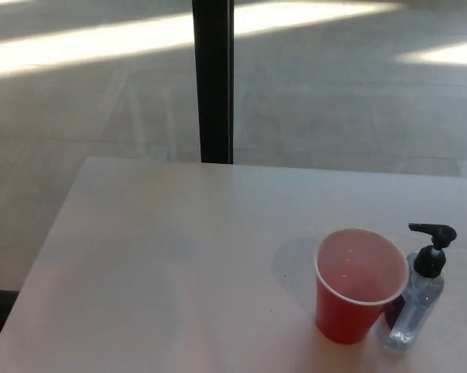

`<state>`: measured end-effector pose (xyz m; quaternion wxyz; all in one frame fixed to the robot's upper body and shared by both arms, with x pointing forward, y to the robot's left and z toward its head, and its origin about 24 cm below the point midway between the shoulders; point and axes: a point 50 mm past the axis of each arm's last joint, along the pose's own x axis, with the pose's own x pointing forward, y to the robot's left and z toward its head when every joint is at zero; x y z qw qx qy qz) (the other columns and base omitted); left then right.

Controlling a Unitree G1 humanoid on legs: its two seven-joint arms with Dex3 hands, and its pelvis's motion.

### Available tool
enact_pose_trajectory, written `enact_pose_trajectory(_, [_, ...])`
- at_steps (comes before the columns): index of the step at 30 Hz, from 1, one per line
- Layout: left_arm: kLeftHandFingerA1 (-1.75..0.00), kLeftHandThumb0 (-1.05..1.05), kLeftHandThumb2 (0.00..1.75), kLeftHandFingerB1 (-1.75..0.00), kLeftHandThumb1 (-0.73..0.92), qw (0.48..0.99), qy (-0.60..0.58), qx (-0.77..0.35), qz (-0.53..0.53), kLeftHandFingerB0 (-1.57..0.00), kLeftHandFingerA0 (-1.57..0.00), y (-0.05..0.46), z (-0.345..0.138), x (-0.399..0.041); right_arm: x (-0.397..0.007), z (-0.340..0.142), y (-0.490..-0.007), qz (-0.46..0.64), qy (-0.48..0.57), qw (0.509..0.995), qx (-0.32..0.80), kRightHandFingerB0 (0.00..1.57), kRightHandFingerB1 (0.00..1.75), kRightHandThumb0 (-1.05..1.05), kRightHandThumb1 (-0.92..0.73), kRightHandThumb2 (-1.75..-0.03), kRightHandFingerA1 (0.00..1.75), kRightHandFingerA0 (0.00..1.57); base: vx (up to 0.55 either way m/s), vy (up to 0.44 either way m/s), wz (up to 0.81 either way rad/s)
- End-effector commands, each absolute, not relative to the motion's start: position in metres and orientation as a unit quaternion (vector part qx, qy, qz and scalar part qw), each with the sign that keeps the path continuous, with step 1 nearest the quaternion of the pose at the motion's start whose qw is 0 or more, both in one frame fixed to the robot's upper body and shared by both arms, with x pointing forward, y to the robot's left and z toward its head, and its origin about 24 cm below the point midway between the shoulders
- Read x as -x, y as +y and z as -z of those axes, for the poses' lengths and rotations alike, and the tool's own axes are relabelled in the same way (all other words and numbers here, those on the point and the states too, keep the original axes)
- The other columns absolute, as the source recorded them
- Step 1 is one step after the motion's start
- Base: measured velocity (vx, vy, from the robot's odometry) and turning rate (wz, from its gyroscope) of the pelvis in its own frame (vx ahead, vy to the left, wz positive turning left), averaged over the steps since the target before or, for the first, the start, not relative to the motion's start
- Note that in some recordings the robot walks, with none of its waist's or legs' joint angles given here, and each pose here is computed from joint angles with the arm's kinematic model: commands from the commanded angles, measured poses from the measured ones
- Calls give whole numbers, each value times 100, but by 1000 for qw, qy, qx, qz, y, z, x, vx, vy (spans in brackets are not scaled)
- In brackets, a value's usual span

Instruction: The robot uses its right hand fist to press the hand soap kept in the middle of the table to get liquid hand soap out

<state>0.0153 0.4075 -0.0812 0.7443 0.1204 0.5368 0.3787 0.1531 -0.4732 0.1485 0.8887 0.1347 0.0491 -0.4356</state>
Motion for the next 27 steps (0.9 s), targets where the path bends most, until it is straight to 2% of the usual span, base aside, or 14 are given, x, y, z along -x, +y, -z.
enact_pose_trajectory(1, [-94, -19, 86, -76, 36, 745, 524, -125, -394, -53, -79, 417, 72, -16, -60, -72, -498, 647, 91, 752, -92, 71, 63, -41, -69, -65, 173, 93, 0, 0, 0])
enact_pose_trajectory(3, [-93, -19, 85, -76, 36, 744, 525, -126, -394, -53, -78, 418, 73, -17, -46, -45, -492, 669, 137, 724, -99, 57, 57, -43, -73, -62, 116, 87, 0, 0, 0])
enact_pose_trajectory(4, [-93, -19, 85, -76, 36, 746, 523, -130, -391, -53, -78, 418, 72, -18, -46, -41, -491, 669, 144, 722, -103, 57, 57, -43, -73, -62, 116, 87, 0, 0, 0])
enact_pose_trajectory(6, [-95, -18, 88, -79, 35, 751, 517, -120, -394, -56, -78, 417, 71, -18, -44, -26, -486, 676, 176, 709, -100, 56, 51, -43, -74, -62, 92, 90, 0, 0, 0])
enact_pose_trajectory(7, [-95, -18, 88, -79, 35, 752, 515, -118, -394, -56, -78, 417, 71, -19, -44, -26, -486, 676, 176, 708, -101, 56, 51, -43, -74, -62, 92, 90, 0, 0, 0])
enact_pose_trajectory(9, [-95, -19, 85, -78, 37, 748, 520, -127, -393, -58, -80, 417, 72, -19, -43, -6, -473, 669, 205, 705, -115, 70, 82, -41, -75, -61, 98, 85, 0, 0, 0])
enact_pose_trajectory(12, [-93, -21, 85, -78, 38, 750, 519, -124, -390, -58, -79, 418, 71, -22, -45, 22, -453, 641, 253, 712, -135, 66, 80, -35, -73, -62, 116, 75, 0, 0, 0])
enact_pose_trajectory(16, [-94, -21, 85, -79, 37, 754, 515, -127, -389, -59, -80, 417, 71, -24, -44, 46, -433, 605, 285, 725, -162, 51, 68, -34, -71, -61, 117, 72, 0, 0, 0])
enact_pose_trajectory(18, [-95, -21, 84, -79, 37, 750, 518, -128, -391, -59, -79, 417, 71, -23, -43, 55, -423, 586, 317, 732, -143, 59, 69, -40, -74, -61, 92, 76, 0, 0, 0])
enact_pose_trajectory(19, [-94, -21, 85, -78, 37, 749, 518, -127, -393, -58, -78, 418, 70, -23, -44, 59, -420, 584, 324, 731, -142, 61, 68, -40, -72, -60, 98, 85, 0, 0, 0])
enact_pose_trajectory(20, [-92, -20, 86, -77, 38, 748, 519, -127, -394, -56, -78, 419, 70, -22, -44, 64, -414, 571, 337, 735, -145, 67, 79, -38, -56, -99, 92, 78, 0, 0, 0])
enact_pose_trajectory(21, [-91, -21, 84, -76, 38, 747, 520, -128, -393, -56, -78, 419, 70, -22, -44, 67, -411, 564, 341, 738, -145, 66, 67, -40, -75, -62, 83, 79, 0, 0, 0])
enact_pose_trajectory(26, [-92, -21, 86, -77, 37, 752, 518, -127, -387, -57, -78, 419, 70, -20, -43, 75, -400, 546, 342, 749, -153, 70, 66, -40, -72, -61, 91, 79, 0, 0, 0])
enact_pose_trajectory(27, [-93, -22, 84, -78, 37, 747, 523, -129, -390, -58, -79, 418, 71, -19, -41, 74, -399, 537, 335, 759, -153, 76, 82, -39, -62, -58, 90, 88, 0, 0, 0])
